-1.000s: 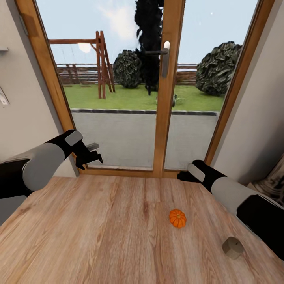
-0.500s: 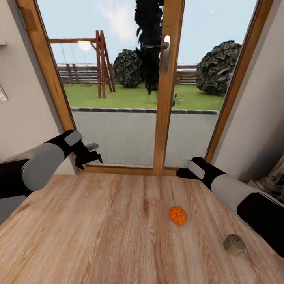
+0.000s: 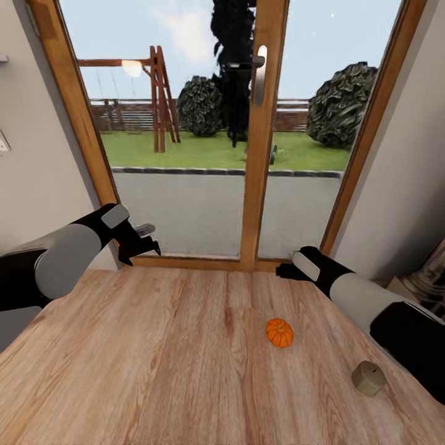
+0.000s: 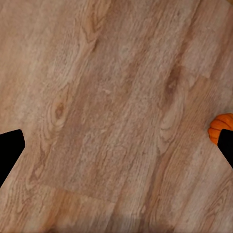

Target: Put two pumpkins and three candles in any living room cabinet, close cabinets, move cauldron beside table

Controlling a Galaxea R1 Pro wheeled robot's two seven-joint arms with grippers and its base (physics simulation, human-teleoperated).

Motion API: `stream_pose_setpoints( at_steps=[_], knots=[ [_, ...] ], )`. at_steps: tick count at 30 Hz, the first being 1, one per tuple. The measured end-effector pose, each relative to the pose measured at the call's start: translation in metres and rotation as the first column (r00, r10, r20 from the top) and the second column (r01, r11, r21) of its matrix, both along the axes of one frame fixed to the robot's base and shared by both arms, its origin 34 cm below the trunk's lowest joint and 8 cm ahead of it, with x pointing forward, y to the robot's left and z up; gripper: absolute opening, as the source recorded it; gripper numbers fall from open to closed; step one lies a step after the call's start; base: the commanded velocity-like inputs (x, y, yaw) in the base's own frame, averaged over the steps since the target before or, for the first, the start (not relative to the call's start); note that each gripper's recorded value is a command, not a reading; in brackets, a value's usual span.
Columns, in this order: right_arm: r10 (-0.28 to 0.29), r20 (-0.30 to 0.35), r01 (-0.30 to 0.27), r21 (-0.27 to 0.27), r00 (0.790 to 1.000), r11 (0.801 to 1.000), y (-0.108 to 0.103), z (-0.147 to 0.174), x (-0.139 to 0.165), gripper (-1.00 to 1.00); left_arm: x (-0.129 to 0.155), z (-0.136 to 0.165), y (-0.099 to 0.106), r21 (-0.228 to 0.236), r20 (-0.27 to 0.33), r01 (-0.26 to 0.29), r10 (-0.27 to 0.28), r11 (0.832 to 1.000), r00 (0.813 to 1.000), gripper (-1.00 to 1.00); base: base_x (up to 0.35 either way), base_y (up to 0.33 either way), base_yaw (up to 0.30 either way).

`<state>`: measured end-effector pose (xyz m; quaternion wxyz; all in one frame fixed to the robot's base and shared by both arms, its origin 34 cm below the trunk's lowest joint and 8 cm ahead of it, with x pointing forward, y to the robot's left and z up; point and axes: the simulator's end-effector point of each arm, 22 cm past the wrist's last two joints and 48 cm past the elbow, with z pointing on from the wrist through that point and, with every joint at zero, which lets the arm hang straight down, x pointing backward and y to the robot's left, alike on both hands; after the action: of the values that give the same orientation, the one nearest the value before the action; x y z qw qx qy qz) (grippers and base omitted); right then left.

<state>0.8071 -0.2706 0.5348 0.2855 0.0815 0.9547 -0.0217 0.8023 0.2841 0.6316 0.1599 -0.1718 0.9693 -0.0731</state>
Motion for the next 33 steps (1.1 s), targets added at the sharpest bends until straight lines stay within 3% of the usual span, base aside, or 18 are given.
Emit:
stream_pose_setpoints(
  at_steps=[15, 33],
  knots=[
    [-0.071, 0.116, 0.072, -0.007, 0.991, 0.997, -0.022, -0.025, 0.008, 1.0, -0.009, -0.034, 0.001, 0.002, 0.002, -0.001, 0.001, 1.0, 1.0, 1.0, 0.0, 0.0, 0.0],
    [-0.098, 0.073, 0.1, -0.02, 0.992, 0.995, -0.032, -0.082, 0.008, 1.0, -0.004, -0.088, -0.001, 0.001, -0.069, 0.001, -0.001, 1.0, 0.998, 1.0, 0.0, 0.0, 0.0]
  ],
)
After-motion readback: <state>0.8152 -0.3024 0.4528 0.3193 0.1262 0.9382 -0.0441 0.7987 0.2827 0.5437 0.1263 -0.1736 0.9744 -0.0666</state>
